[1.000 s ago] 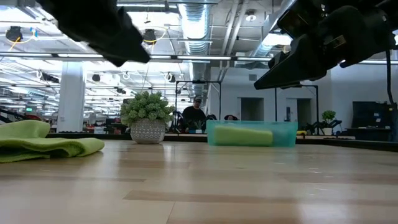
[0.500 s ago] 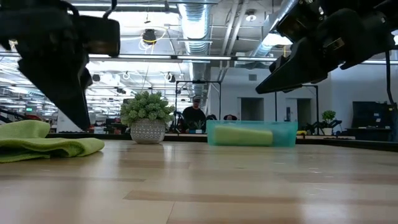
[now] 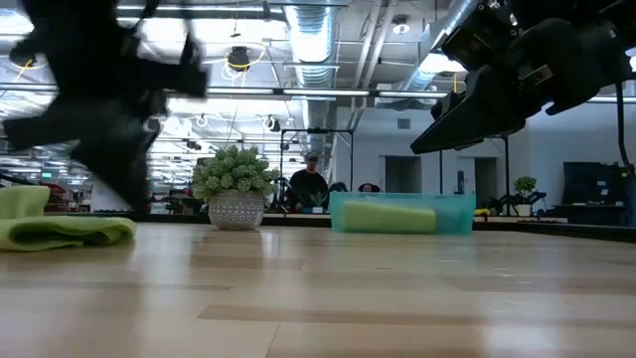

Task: Roll microfiber towels into tight, uniform cylinder then place into a basket
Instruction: Roll the green microfiber cloth

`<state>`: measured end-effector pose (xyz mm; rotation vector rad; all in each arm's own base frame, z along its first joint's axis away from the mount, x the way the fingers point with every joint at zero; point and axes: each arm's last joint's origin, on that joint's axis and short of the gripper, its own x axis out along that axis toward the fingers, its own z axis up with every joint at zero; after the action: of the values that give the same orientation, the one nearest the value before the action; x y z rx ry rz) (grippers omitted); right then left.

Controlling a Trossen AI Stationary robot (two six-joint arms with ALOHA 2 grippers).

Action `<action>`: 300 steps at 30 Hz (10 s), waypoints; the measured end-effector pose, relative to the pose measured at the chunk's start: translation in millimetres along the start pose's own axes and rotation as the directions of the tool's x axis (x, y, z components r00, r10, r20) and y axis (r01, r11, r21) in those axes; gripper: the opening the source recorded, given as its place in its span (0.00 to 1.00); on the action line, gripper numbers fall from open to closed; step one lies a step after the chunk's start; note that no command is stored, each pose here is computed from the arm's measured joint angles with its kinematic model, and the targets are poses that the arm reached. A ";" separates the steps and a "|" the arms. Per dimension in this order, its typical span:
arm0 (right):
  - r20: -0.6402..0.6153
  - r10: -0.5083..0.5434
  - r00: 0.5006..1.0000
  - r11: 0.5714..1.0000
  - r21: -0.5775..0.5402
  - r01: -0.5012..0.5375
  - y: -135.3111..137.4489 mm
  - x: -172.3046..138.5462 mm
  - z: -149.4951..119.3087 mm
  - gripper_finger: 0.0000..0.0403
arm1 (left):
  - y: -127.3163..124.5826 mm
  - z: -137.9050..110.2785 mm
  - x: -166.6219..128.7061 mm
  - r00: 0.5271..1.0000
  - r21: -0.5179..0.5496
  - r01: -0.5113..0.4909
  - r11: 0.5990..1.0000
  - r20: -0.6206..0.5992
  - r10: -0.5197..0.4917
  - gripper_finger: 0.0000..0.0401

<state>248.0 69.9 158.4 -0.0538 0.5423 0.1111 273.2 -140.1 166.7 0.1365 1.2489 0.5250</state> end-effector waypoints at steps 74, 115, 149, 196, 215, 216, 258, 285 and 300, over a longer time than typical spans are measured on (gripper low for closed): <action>-0.046 0.021 0.999 1.000 0.012 -0.020 7.3 1.7 -6.5 0.33 | -16.5 -27.3 -30.2 0.892 -0.172 -0.193 0.966 0.380 0.246 0.21; -0.139 0.071 0.988 0.996 -0.046 -0.078 22.5 26.1 -17.5 0.33 | -0.3 71.9 7.1 0.882 0.055 0.196 0.979 0.426 -0.200 0.02; -0.040 0.161 0.986 0.983 -0.078 -0.164 34.4 42.3 -9.9 0.41 | -54.3 37.5 -89.8 0.807 0.041 -0.265 0.963 0.557 0.198 0.00; -0.285 -0.247 0.926 0.933 0.187 0.306 -47.3 105.2 -16.3 0.45 | -42.0 5.0 -26.6 0.936 0.203 -0.258 0.944 0.293 0.193 0.00; 0.042 -0.133 0.990 0.987 -0.086 0.136 53.2 -44.3 75.9 0.03 | -60.0 5.5 -132.7 0.823 0.126 -0.241 0.962 0.552 0.134 0.00; 0.081 -0.085 0.993 0.990 -0.109 0.094 62.8 -57.7 79.3 0.03 | -63.3 3.4 -145.2 0.805 0.125 -0.221 0.967 0.583 0.108 0.00; -0.083 -0.648 0.757 0.718 0.265 0.644 -16.6 -56.1 -1.8 0.02 | 21.8 17.0 5.7 0.540 -0.077 -0.725 0.685 0.555 0.633 0.00; -0.037 -0.443 0.896 0.887 0.125 0.443 -18.8 -28.4 -26.4 0.02 | 2.3 -3.8 25.5 0.711 0.031 -0.620 0.784 0.445 0.544 0.00; 0.035 0.329 0.944 0.944 -0.007 -0.329 63.6 -56.0 33.0 0.02 | -37.6 23.2 -77.3 0.907 0.311 -0.100 0.945 0.420 -0.042 0.00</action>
<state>209.7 130.5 214.2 0.0381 0.5122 0.4385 289.5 -203.6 227.0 0.5253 0.8973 0.2864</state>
